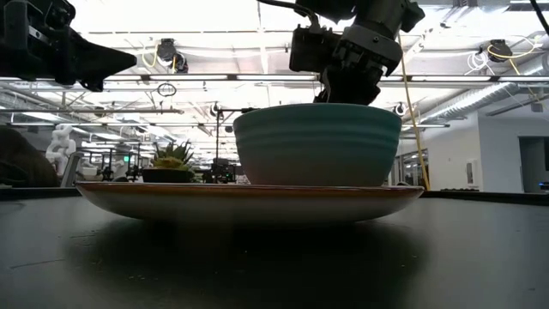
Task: Set table place
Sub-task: Adjust the green bowl on the orange plate
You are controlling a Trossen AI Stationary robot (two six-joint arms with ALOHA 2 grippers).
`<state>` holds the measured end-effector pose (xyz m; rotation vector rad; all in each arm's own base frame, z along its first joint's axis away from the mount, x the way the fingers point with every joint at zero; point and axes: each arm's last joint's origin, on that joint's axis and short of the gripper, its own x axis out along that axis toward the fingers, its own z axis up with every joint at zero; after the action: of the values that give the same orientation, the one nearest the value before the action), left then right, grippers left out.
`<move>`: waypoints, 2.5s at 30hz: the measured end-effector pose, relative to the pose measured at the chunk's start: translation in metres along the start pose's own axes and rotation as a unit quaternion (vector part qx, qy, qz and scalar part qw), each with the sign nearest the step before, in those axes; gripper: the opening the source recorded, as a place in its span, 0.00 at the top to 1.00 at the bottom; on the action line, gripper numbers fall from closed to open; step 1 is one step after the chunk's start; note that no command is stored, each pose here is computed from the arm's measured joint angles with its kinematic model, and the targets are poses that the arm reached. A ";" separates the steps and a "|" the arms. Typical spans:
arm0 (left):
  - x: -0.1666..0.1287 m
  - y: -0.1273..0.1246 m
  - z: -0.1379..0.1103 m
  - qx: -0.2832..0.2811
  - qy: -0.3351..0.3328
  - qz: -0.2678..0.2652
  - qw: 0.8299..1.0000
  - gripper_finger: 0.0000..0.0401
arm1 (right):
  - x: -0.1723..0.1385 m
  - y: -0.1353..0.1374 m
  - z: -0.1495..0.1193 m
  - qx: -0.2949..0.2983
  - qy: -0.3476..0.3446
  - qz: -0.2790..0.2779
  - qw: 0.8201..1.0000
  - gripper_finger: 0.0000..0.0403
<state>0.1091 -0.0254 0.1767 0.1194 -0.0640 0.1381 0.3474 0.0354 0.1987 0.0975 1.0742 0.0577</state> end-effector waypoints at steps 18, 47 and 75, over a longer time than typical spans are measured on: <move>0.000 0.000 0.000 0.000 0.000 0.000 1.000 0.93 | 0.000 0.000 0.003 -0.012 -0.016 0.002 1.000 0.78; 0.000 0.000 0.000 0.011 0.002 0.000 1.000 0.93 | -0.004 -0.019 0.009 0.035 -0.023 -0.006 0.999 1.00; 0.000 0.000 0.000 0.011 -0.002 0.000 1.000 0.93 | 0.010 -0.009 0.040 0.011 -0.040 0.013 0.999 1.00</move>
<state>0.1091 -0.0254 0.1771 0.1413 -0.0662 0.1389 0.3873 0.0251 0.2078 0.1330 0.9930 0.0656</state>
